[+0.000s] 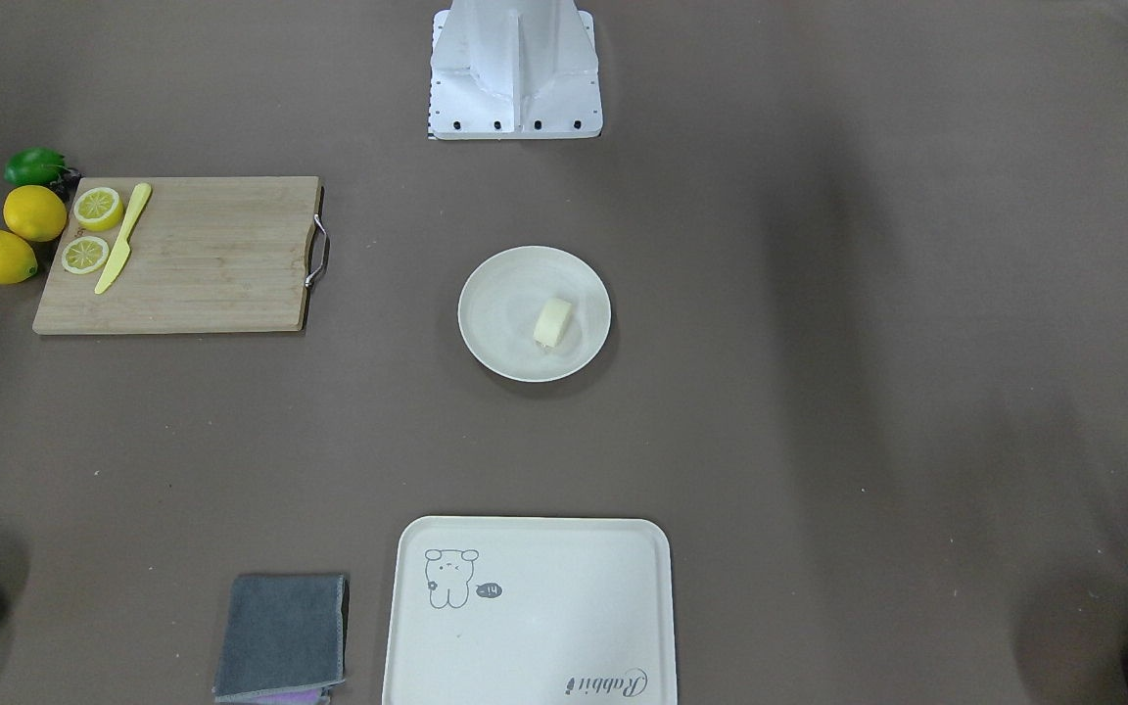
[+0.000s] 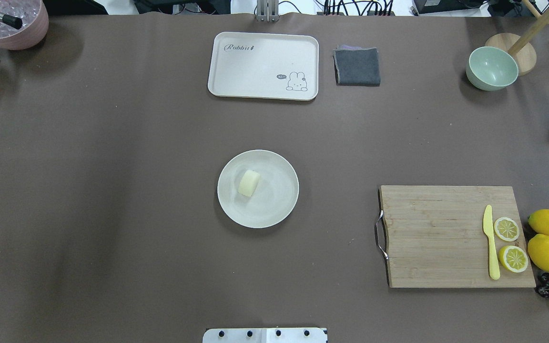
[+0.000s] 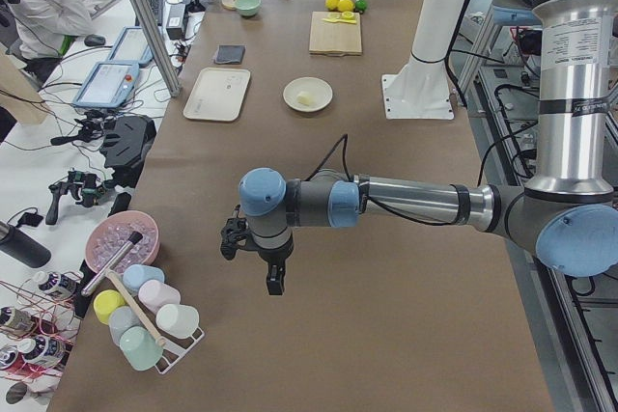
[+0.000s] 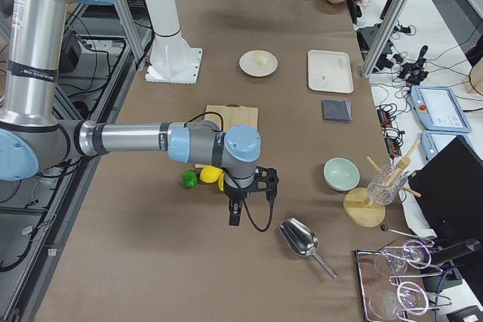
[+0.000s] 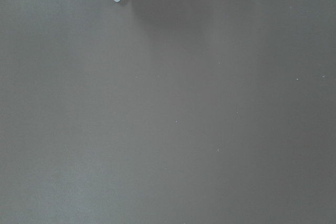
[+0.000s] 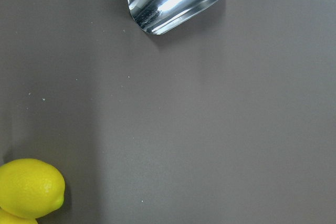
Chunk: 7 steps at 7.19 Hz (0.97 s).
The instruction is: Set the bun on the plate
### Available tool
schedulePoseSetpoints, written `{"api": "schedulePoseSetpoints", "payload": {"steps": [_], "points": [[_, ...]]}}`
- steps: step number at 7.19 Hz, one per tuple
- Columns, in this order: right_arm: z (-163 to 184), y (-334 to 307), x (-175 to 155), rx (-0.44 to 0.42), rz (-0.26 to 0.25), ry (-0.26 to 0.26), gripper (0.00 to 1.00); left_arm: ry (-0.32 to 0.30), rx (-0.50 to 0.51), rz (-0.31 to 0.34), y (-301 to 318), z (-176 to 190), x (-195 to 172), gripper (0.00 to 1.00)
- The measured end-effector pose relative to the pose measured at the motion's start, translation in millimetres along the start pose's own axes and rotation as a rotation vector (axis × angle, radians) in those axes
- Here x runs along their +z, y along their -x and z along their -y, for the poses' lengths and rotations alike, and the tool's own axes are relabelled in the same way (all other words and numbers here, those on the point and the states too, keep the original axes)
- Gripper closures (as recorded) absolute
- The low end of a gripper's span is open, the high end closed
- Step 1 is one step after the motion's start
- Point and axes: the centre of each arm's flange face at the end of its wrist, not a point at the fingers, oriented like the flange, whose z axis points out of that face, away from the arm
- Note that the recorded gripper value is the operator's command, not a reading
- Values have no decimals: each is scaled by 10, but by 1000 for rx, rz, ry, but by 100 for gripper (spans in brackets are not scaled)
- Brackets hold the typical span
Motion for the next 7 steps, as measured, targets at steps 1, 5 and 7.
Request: {"api": "schedulePoseSetpoints", "payload": {"steps": [1, 5, 7], "points": [[1, 2, 1, 0, 1, 0, 0, 0, 1, 0, -4, 2, -1, 2], [2, 8, -3, -1, 3, -1, 0, -2, 5, 0, -19, 8, -12, 2], [1, 9, -3, -1, 3, -1, 0, -4, 5, 0, -24, 11, -18, 2]]}}
